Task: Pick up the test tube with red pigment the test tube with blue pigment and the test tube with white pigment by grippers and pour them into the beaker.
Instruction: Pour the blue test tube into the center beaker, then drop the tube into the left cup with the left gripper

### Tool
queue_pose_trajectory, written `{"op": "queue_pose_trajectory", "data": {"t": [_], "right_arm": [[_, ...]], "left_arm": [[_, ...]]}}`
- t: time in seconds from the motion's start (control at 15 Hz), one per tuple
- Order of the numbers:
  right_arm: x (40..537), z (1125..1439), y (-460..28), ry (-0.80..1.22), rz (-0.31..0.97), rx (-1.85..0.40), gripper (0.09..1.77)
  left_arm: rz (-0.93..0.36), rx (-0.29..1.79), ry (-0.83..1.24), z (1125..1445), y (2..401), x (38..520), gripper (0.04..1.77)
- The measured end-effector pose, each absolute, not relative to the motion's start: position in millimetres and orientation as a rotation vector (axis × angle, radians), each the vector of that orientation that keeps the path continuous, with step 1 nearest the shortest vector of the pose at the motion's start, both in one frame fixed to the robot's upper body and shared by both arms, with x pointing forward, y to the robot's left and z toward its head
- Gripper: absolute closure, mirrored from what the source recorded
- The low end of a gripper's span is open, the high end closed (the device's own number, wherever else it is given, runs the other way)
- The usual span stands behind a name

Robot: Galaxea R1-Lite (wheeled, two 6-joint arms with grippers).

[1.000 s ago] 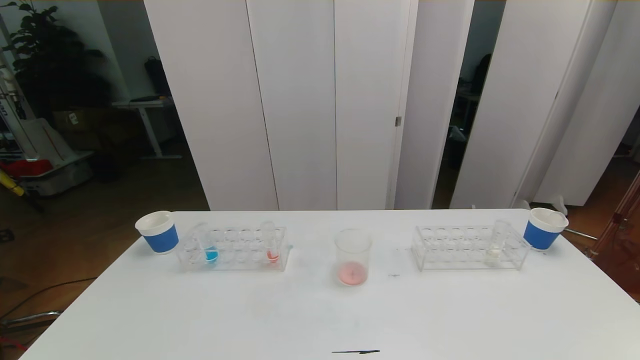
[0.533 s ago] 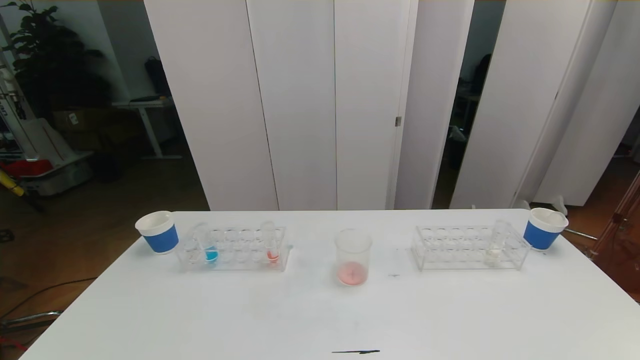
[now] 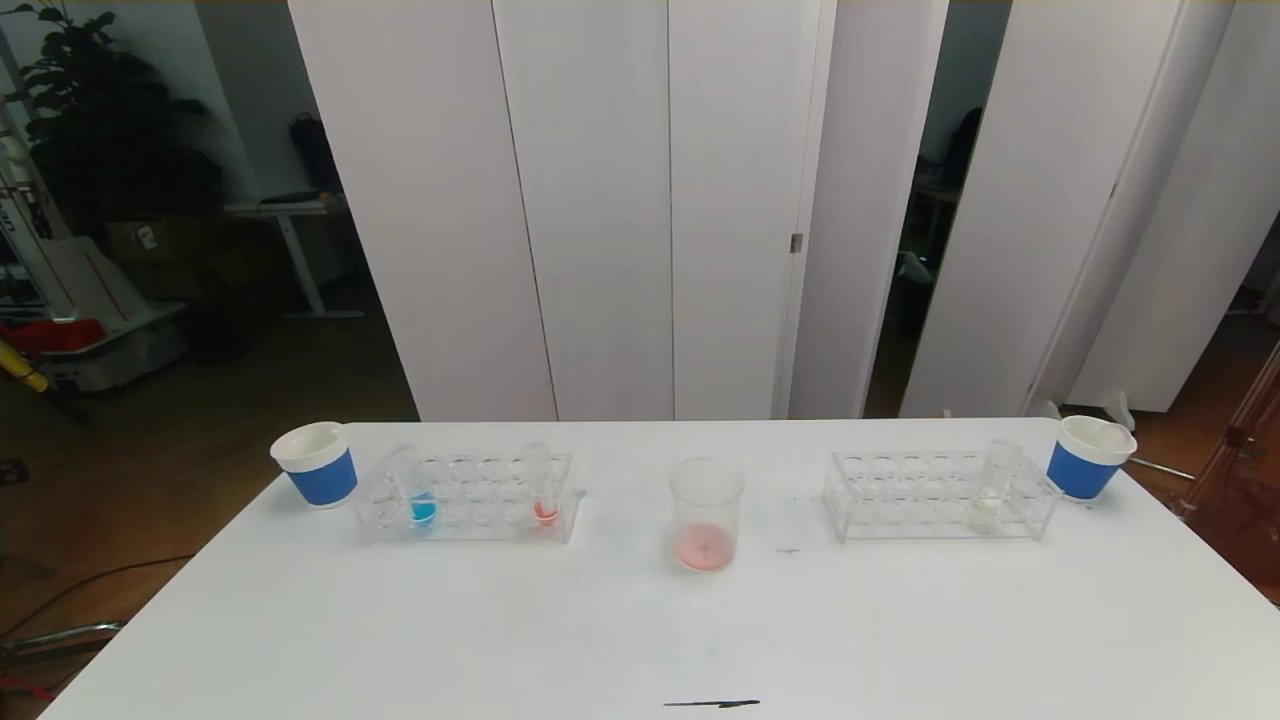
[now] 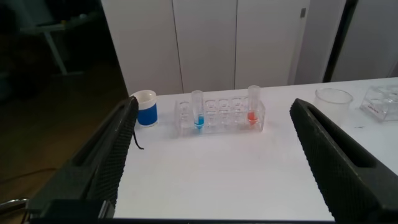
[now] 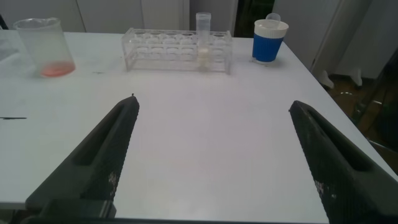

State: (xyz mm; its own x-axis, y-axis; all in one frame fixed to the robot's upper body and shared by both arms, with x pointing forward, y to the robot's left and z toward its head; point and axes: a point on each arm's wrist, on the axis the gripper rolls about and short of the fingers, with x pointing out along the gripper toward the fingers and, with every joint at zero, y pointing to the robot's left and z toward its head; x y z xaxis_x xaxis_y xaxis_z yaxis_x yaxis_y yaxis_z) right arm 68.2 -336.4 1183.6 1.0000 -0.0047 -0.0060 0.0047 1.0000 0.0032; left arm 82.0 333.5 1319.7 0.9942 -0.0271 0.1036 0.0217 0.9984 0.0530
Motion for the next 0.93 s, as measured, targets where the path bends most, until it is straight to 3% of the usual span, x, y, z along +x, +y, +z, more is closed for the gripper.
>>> {"op": "queue_pose_trajectory", "data": {"t": [0.2, 0.47, 0.67, 0.93], "right_arm": [[68, 1184, -336, 0.006, -0.005, 0.003, 0.13], [68, 1184, -336, 0.006, -0.005, 0.003, 0.13], [68, 1184, -336, 0.006, -0.005, 0.003, 0.13], [68, 1184, -336, 0.006, -0.005, 0.003, 0.13]], "left_arm": [[-0.032, 0.039, -0.067, 1348, 333, 126, 0.07], [-0.055, 0.021, 0.028, 1359, 329, 197, 0.07], [-0.059, 0.015, 0.079, 1350, 325, 256, 0.07], [-0.059, 0.011, 0.182, 1312, 322, 318, 0.07]]}}
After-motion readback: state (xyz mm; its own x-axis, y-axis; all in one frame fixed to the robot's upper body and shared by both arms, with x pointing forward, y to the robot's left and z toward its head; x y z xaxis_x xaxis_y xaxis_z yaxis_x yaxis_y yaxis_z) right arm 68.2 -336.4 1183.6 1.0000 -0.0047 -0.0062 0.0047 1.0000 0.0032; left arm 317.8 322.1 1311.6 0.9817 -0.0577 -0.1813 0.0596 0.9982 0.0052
